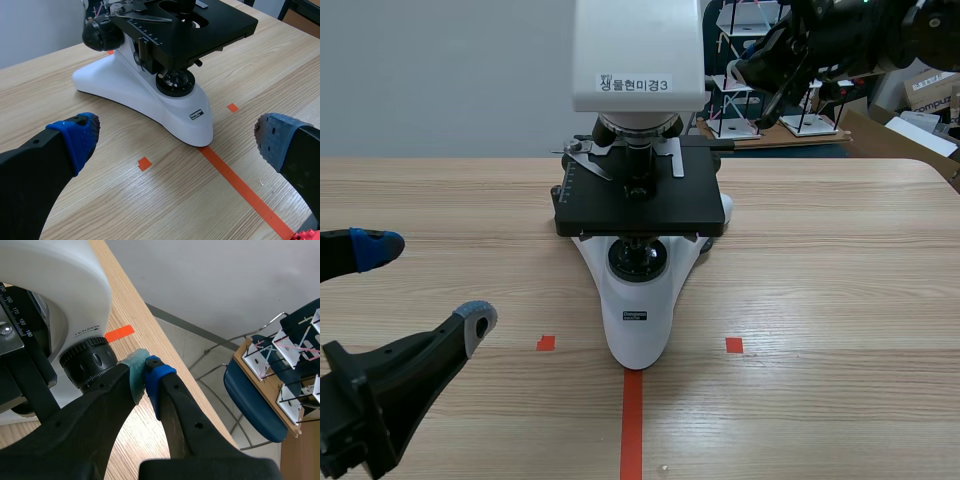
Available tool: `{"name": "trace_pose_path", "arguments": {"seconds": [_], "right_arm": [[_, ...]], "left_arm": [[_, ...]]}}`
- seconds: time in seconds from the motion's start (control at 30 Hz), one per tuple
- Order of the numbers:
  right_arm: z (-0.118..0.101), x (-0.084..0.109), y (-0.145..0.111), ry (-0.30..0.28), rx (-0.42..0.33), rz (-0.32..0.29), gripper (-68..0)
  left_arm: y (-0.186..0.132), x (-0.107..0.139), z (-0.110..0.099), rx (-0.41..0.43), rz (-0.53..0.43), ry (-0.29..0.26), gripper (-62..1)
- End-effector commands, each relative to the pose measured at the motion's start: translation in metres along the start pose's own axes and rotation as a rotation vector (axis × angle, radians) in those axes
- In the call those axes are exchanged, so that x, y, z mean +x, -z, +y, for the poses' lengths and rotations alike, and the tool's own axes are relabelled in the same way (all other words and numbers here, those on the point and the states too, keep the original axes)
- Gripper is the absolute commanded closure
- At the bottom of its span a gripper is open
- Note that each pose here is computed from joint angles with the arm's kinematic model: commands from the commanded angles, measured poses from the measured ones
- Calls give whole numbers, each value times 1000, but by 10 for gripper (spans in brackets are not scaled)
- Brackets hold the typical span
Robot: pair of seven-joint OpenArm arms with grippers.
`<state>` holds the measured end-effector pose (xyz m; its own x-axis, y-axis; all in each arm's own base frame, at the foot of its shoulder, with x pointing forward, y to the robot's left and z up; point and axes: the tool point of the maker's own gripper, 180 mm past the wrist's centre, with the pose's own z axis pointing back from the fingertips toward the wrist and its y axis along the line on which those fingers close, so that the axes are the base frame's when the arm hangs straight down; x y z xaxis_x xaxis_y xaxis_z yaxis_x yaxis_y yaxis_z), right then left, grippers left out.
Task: Point at the coarse focus knob
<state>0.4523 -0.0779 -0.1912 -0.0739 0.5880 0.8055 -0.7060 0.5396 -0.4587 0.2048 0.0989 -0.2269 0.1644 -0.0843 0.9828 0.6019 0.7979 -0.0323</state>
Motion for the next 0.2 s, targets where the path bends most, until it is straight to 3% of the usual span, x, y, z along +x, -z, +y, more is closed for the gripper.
{"name": "trace_pose_path", "arguments": {"seconds": [0.0,0.17], "right_arm": [[-11,17,-4,-22,-24,-41,-9],[-11,17,-4,-22,-24,-41,-9]], "left_arm": [[1,11,-1,-1,-36,2,-623],[1,11,-1,-1,-36,2,-623]]}}
